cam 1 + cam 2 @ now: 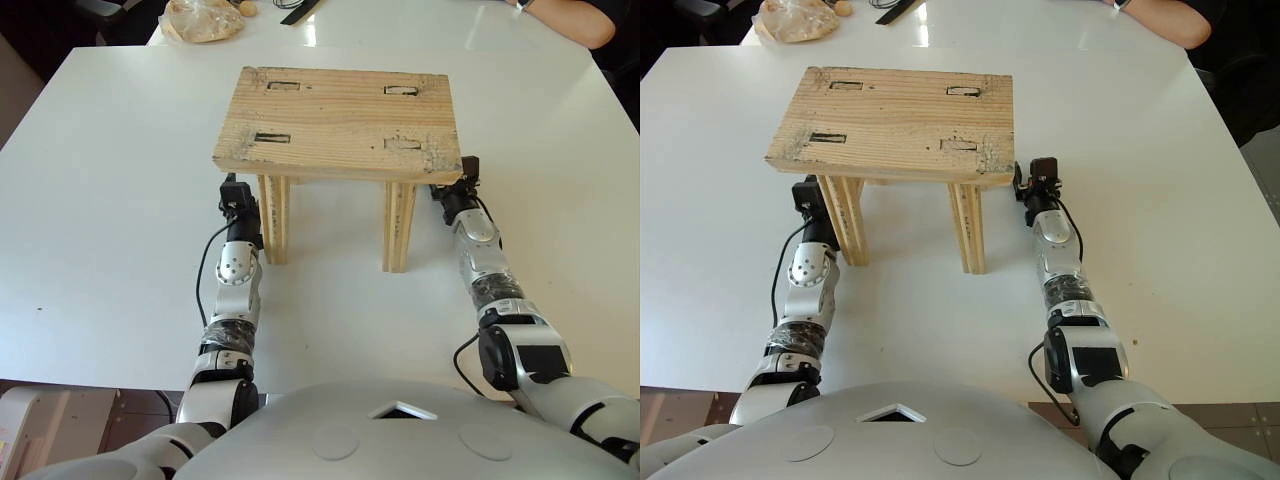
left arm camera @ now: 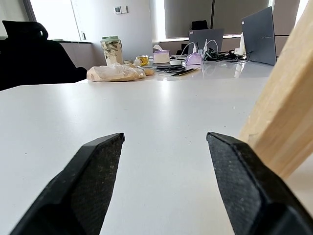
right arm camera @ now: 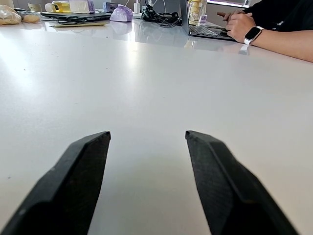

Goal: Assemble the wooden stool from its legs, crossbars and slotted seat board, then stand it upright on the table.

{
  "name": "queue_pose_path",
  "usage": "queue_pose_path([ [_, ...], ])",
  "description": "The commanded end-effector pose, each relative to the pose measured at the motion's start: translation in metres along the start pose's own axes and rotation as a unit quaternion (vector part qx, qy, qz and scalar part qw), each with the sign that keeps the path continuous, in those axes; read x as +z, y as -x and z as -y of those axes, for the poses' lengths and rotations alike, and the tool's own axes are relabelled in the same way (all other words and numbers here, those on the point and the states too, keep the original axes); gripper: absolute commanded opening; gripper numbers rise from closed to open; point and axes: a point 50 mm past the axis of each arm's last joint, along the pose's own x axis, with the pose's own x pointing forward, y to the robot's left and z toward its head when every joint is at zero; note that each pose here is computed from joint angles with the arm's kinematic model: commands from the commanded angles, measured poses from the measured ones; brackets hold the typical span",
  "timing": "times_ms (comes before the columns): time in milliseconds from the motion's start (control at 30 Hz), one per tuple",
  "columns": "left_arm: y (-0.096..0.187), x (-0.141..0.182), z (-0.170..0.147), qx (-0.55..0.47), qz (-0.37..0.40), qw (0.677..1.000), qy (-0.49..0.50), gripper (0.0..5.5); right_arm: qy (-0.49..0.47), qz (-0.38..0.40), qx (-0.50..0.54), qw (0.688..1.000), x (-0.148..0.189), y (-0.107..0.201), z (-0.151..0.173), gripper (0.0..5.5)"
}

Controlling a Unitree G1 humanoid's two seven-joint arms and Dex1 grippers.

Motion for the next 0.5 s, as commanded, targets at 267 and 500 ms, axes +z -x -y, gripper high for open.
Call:
queue_pose_path([
  [267,0.0059,-0.0024,-0.0009,0.007,-0.004,1.000,-0.011,3.15,0.005,0.004,0.020,1.000,0.0038,-0.0048,-0.0085,2.83],
  [500,0.0071,-0.0046,0.0061,-0.003,-0.009,1.000,-0.012,3.15,0.013,0.004,0.027,1.000,0.0068,-0.0073,-0.0058,2.83],
])
